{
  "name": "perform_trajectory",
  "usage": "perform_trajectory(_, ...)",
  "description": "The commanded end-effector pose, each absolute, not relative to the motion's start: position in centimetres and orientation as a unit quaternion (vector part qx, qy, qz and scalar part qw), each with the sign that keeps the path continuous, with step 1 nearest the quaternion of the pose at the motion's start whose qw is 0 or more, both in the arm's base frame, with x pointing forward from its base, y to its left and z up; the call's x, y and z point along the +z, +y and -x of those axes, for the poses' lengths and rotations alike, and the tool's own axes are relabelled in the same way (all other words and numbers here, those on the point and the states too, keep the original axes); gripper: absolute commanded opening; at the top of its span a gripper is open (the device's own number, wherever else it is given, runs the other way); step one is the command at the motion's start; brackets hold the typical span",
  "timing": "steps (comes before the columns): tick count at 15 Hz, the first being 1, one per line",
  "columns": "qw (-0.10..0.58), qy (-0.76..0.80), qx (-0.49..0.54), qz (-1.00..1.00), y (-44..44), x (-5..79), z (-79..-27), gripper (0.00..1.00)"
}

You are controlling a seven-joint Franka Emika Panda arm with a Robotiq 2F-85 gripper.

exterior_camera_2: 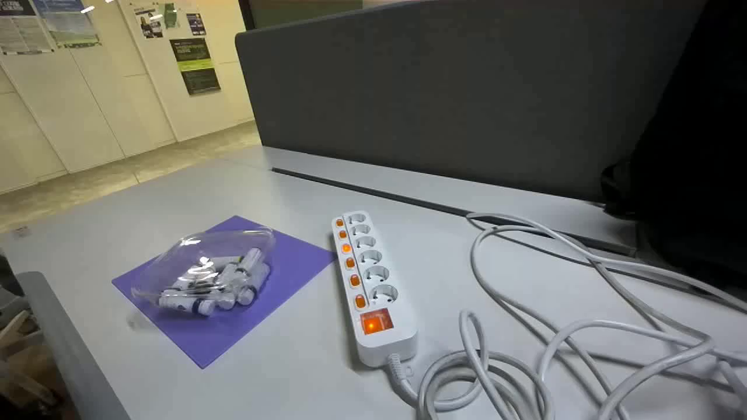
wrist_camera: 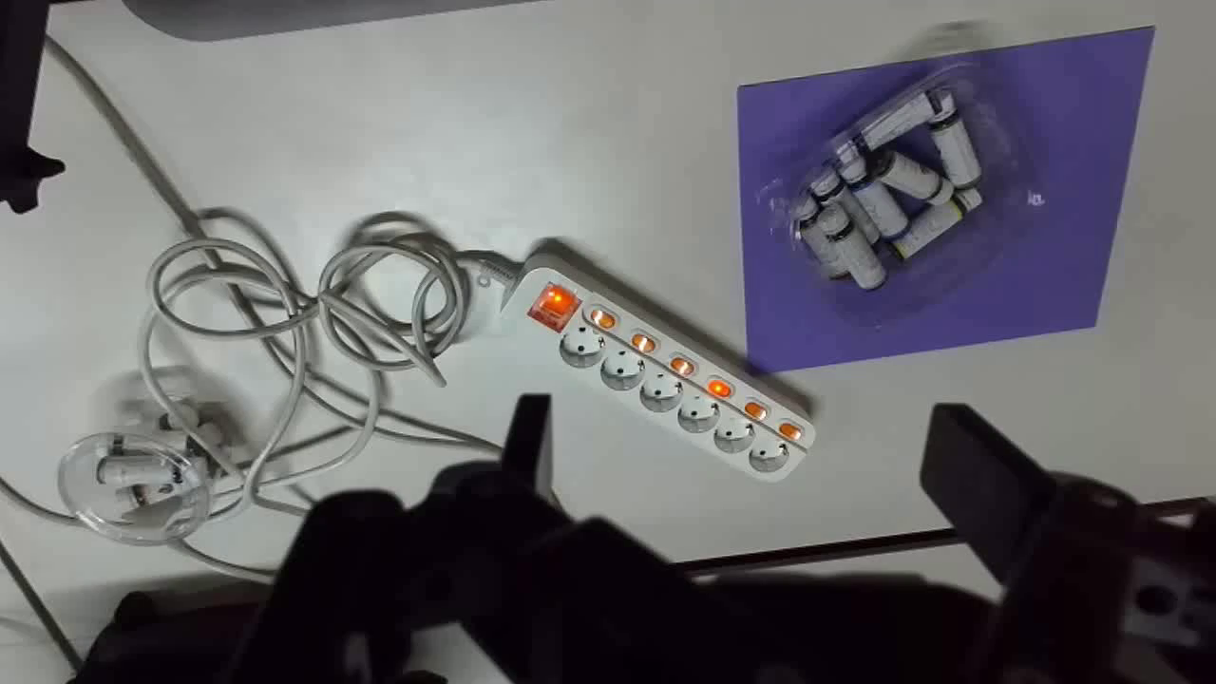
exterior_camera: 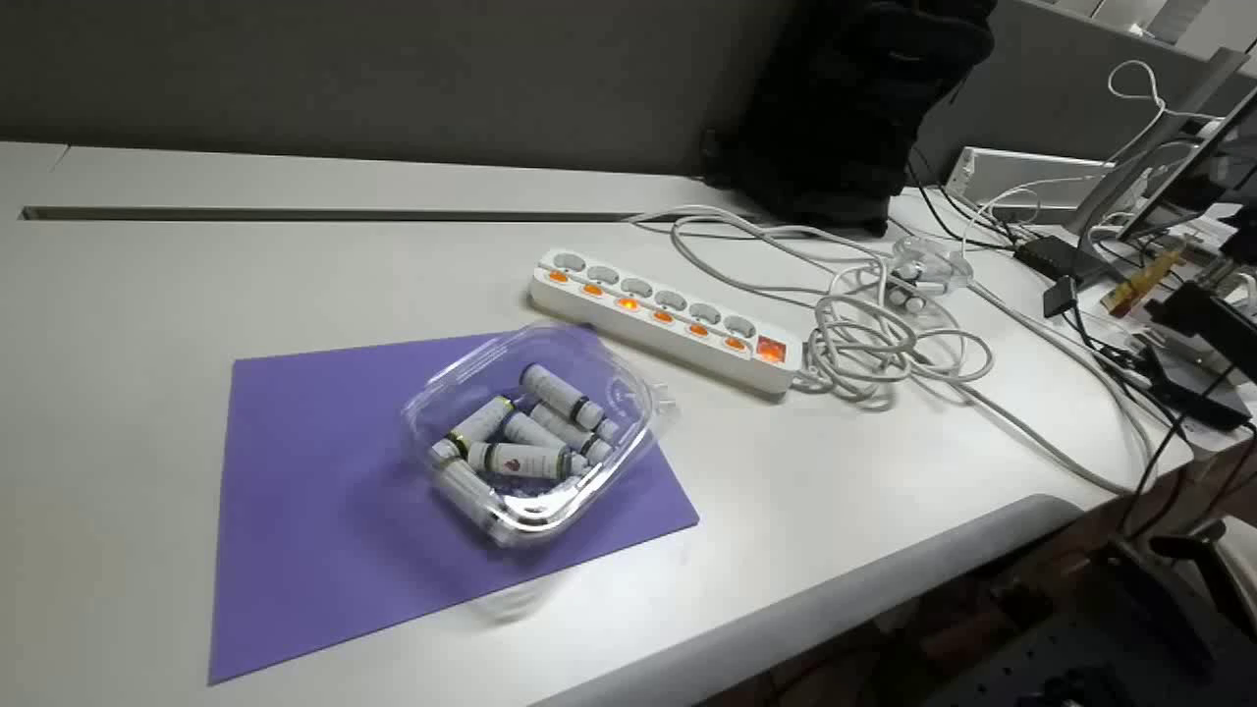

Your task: Turn off the third switch from the left

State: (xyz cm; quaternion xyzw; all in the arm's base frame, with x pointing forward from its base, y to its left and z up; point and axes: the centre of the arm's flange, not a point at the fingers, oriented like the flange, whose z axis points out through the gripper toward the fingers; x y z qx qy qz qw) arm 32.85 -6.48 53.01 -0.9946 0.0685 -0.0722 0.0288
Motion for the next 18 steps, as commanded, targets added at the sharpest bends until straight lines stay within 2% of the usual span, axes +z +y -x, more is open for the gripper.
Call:
perform_trajectory(1, 0.029, 0.068, -0.073, 0.995, -6.5, 53.0, -32.9, 1.0)
perform_trajectory(13, 0.029, 0.068, -0.073, 0.995, -6.5, 53.0, -32.9, 1.0)
perform_trajectory(18, 0.03, 0.12, -0.151, 0.981, -6.5, 51.0, -35.8, 1.0)
